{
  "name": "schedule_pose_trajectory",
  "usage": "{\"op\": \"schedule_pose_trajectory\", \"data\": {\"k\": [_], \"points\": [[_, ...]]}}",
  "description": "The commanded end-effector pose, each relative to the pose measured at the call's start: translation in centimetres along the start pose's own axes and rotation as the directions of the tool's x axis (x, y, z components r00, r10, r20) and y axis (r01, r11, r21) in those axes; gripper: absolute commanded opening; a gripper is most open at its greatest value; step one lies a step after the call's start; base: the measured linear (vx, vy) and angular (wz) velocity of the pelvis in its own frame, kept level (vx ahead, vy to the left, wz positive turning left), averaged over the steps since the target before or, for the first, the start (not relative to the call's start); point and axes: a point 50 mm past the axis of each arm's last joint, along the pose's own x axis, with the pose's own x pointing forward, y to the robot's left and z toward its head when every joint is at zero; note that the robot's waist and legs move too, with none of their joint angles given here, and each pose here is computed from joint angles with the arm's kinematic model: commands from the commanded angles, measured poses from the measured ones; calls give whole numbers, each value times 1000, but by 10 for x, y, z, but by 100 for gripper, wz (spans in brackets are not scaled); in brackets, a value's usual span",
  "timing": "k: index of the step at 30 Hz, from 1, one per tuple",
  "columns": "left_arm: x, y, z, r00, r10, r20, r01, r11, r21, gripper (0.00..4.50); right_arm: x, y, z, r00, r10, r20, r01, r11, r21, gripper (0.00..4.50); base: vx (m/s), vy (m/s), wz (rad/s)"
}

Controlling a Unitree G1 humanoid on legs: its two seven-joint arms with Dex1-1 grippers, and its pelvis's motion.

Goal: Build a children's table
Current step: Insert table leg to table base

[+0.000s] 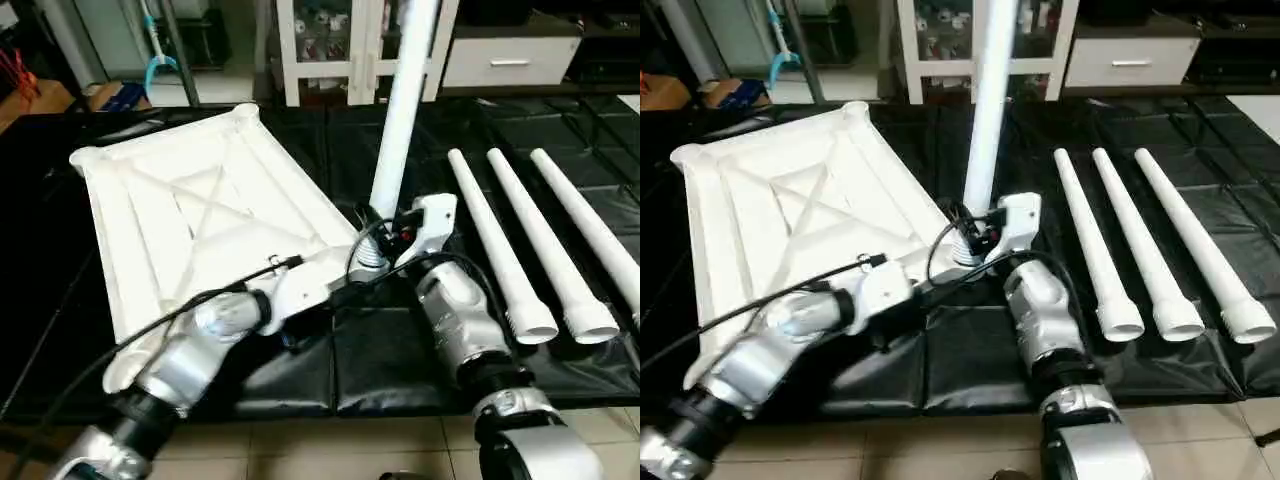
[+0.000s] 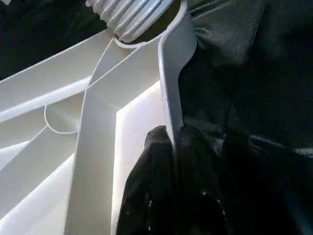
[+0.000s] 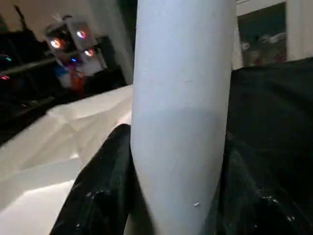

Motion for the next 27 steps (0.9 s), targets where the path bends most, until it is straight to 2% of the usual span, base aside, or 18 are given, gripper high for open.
{"op": "schedule_pose_trajectory", "data": {"k": [1, 3, 4, 5, 7, 9, 15, 16, 18, 21, 23, 26, 27], "points": [[-8, 1, -3, 1000, -1, 29, 0, 1000, 26, 0, 0, -17, 34, 995, -33, 96, 35, 999, -23, 187, 0, 0, 0], [-9, 1, -3, 999, 2, 33, -2, 1000, 29, 0, 1, -17, 37, 994, -23, 103, 25, 999, -21, 187, 0, 0, 0], [-11, 2, -4, 999, -3, 42, 3, 1000, 16, 0, 1, -18, 43, 993, -5, 115, 7, 1000, -19, 187, 0, 0, 0], [-14, 2, -3, 998, -19, 63, 20, 1000, -7, 50, 0, -18, 50, 992, 25, 125, -23, 1000, -14, 187, 0, 0, 0], [-21, 6, -1, 994, -29, 102, 33, 998, -46, 63, -2, -17, 57, 989, 81, 127, -79, 997, -21, 187, 0, 0, 0], [-26, 10, 0, 992, -24, 126, 31, 998, -54, 96, -3, -15, 61, 986, 107, 126, -104, 994, -32, 187, 0, 0, 0], [-32, 15, 0, 989, -17, 148, 26, 998, -60, 129, -4, -18, 66, 984, 86, 157, -86, 996, -6, 187, 0, 0, 0], [-32, 15, 0, 989, -17, 148, 26, 998, -60, 146, -4, -18, 66, 984, 86, 157, -86, 996, -6, 187, 0, 0, 0], [-36, 21, 7, 978, 21, 207, 0, 995, -105, 146, -5, -16, 67, 983, 106, 147, -105, 994, -18, 187, 0, 0, 0], [-46, 35, 21, 946, 99, 307, -37, 979, -201, 181, -7, -11, 69, 981, 161, 104, -154, 985, -74, 187, 0, 0, 0], [-54, 50, 27, 923, 173, 343, -76, 957, -280, 193, -8, -3, 68, 973, 227, 32, -220, 964, -149, 187, 0, 0, 0], [-60, 80, 31, 880, 367, 302, -243, 893, -378, 207, -7, 11, 62, 947, 308, -96, -322, 912, -253, 187, 0, 0, 0], [-61, 96, 31, 853, 464, 238, -337, 839, -426, 228, -5, 18, 60, 935, 327, -139, -354, 889, -291, 187, 0, 0, 0]]}}
